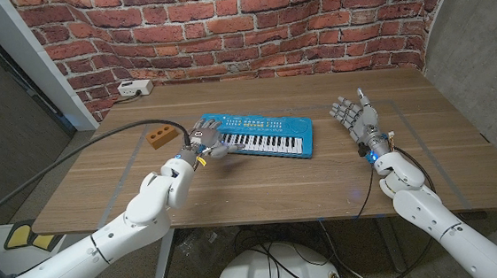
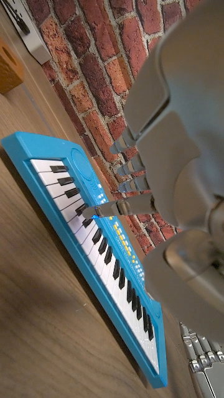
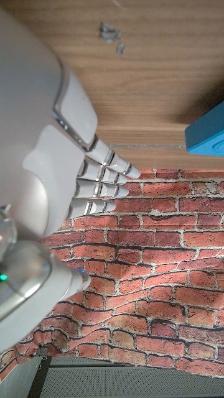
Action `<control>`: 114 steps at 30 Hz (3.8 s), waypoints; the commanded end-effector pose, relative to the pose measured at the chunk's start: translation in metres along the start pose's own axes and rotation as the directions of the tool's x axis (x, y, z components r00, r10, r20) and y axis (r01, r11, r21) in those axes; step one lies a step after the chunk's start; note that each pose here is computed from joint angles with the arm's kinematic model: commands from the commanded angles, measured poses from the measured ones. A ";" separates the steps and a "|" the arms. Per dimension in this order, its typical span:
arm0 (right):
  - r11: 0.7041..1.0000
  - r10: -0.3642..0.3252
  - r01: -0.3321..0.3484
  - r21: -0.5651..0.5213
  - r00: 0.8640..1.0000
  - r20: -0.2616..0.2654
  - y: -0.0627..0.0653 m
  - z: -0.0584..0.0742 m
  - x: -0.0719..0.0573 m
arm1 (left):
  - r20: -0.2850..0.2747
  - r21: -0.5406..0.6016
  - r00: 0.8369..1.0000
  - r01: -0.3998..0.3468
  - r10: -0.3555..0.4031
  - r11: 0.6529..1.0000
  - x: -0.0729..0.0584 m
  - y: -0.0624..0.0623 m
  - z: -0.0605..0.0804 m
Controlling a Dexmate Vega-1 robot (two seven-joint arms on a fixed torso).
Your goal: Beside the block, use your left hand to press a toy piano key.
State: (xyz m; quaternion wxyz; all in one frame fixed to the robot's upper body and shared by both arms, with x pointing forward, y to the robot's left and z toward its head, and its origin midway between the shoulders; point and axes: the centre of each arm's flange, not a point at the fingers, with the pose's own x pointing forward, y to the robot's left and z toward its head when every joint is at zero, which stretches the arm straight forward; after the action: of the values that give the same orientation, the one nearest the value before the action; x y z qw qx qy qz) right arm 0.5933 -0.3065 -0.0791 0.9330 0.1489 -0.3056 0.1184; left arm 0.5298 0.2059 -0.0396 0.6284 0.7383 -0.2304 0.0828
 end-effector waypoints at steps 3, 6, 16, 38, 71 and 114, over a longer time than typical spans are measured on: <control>1.000 -0.005 0.005 -0.006 1.000 0.001 -0.002 0.001 -0.001 | 0.003 0.014 1.000 0.011 -0.011 1.000 0.002 -0.004 0.005; 1.000 -0.004 0.004 -0.010 1.000 0.002 -0.003 0.002 -0.001 | 0.004 0.013 1.000 0.014 -0.014 1.000 0.003 -0.006 0.005; 1.000 -0.006 0.006 -0.002 1.000 0.001 -0.003 0.002 0.001 | 0.012 0.009 0.999 0.032 -0.033 0.999 0.005 -0.008 0.009; 1.000 0.002 -0.002 -0.009 1.000 -0.005 0.000 0.000 0.005 | 0.008 -0.003 0.998 0.060 -0.060 0.998 0.004 -0.016 0.008; 1.000 0.008 -0.008 -0.012 1.000 -0.001 0.006 0.003 0.010 | -0.001 -0.051 0.997 0.078 -0.078 0.996 -0.002 -0.025 0.005; 1.000 0.009 -0.009 -0.002 1.000 0.014 0.008 0.003 0.012 | 0.005 -0.022 1.000 0.002 -0.002 1.000 -0.003 0.010 0.005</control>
State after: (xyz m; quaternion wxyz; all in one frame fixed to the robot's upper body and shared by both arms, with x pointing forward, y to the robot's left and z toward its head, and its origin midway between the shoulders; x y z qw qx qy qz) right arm 0.5989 -0.2980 -0.0685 0.9310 0.1467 -0.3114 0.1213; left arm 0.5278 0.2008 -0.0399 0.6405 0.7300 -0.2278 0.0704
